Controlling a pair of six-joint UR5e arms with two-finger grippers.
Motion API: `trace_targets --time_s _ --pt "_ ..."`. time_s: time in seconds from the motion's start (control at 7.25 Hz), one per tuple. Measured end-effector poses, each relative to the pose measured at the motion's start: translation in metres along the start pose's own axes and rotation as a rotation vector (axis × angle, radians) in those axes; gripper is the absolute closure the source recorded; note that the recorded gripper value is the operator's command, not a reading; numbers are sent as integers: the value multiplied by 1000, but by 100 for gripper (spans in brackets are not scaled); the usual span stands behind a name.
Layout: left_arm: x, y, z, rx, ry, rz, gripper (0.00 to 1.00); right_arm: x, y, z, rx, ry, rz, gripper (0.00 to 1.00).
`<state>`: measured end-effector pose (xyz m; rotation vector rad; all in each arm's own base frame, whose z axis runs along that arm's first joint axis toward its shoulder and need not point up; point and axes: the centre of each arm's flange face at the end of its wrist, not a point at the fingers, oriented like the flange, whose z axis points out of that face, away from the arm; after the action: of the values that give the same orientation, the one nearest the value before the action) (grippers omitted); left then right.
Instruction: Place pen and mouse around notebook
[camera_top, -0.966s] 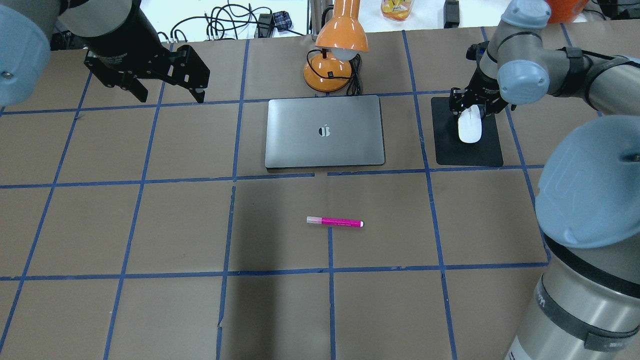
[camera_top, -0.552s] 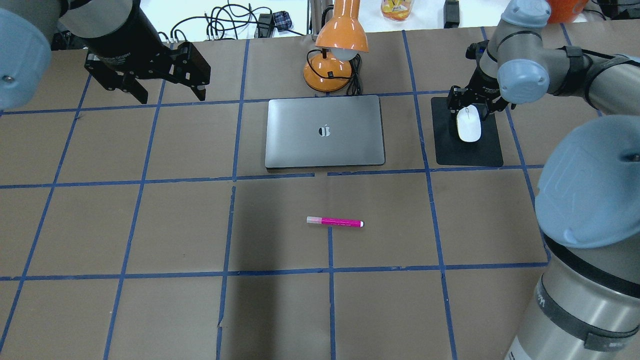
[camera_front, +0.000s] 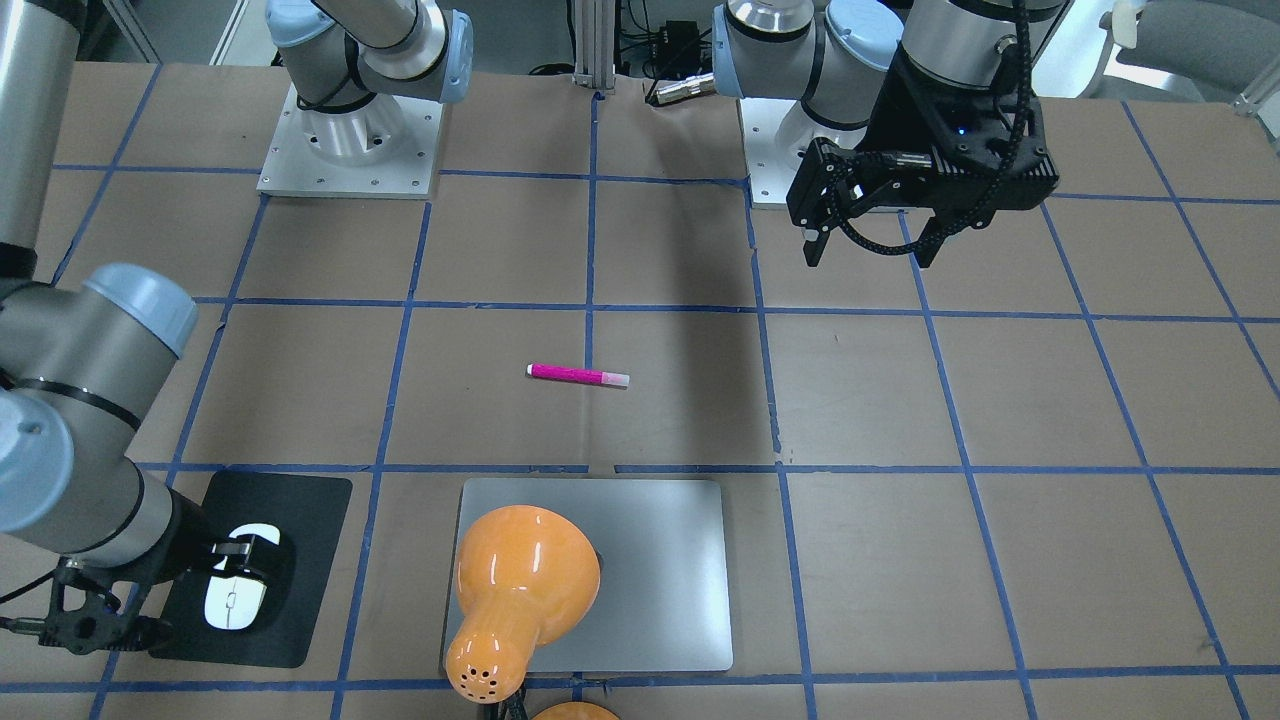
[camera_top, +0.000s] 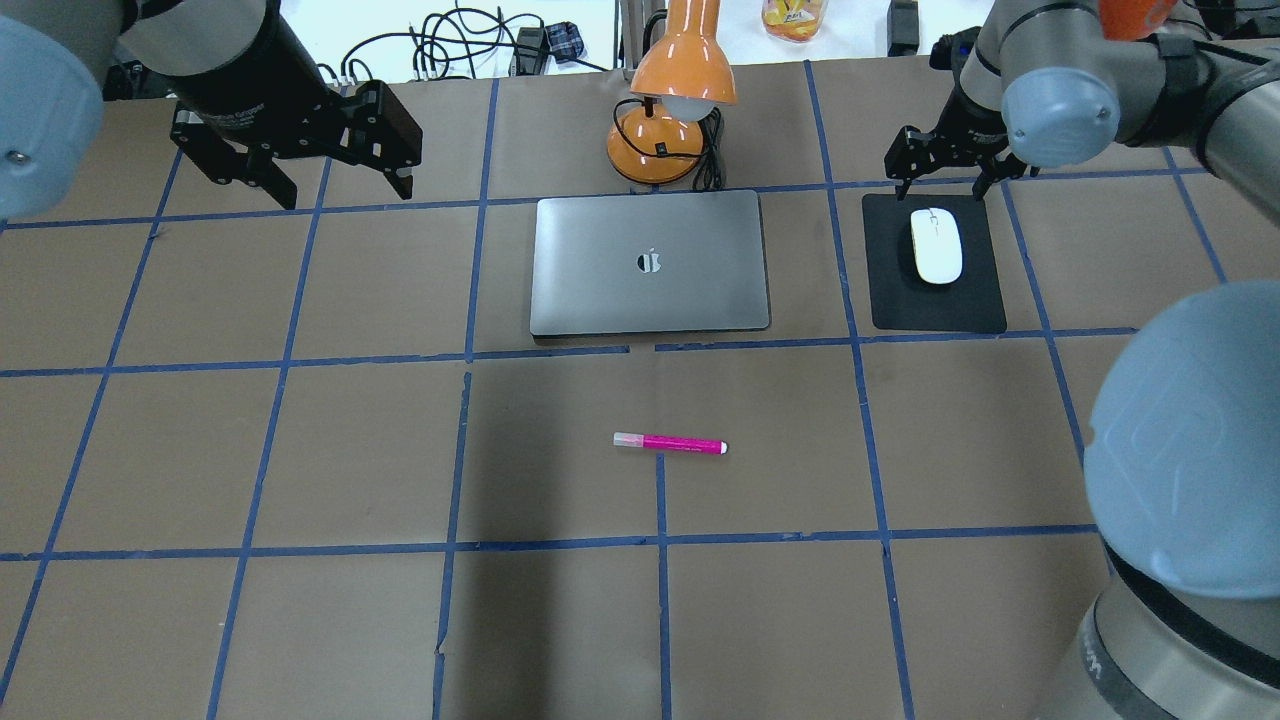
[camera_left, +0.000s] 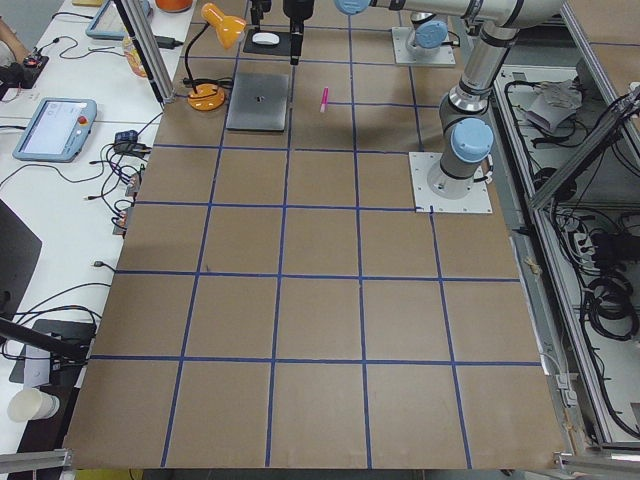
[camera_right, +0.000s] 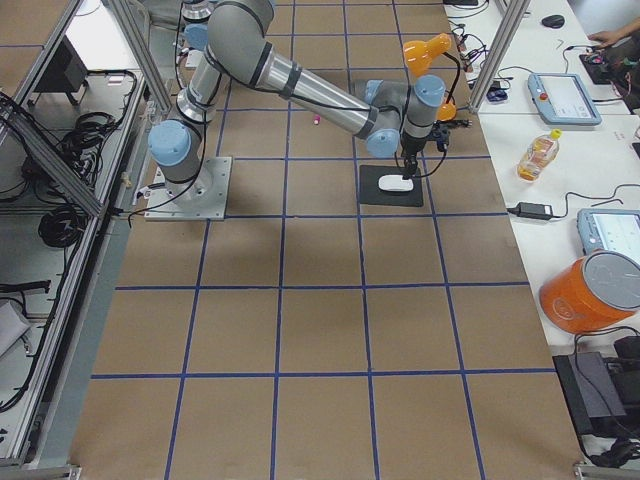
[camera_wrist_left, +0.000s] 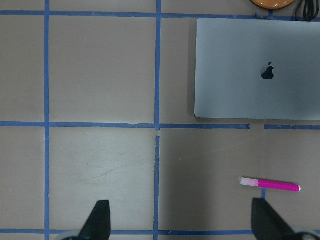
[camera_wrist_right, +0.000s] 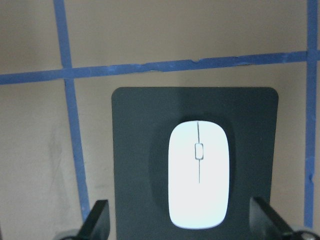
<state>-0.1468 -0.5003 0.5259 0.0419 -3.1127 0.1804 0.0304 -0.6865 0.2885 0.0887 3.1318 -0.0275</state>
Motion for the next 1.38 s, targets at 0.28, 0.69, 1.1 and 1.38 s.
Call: trace_targets --time_s 0.28,0.69,1.1,1.38 --pt "0 0 0 0 5 6 0 -22 50 -91 -12 -1 0 0" --pt "0 0 0 -1 3 6 0 -70 157 -180 -32 -3 85 0" --pt "0 1 0 -2 -1 7 0 -72 203 -208 -52 1 94 0" --pt "-1 2 -1 -9 -6 7 0 -71 207 -210 -60 7 96 0"
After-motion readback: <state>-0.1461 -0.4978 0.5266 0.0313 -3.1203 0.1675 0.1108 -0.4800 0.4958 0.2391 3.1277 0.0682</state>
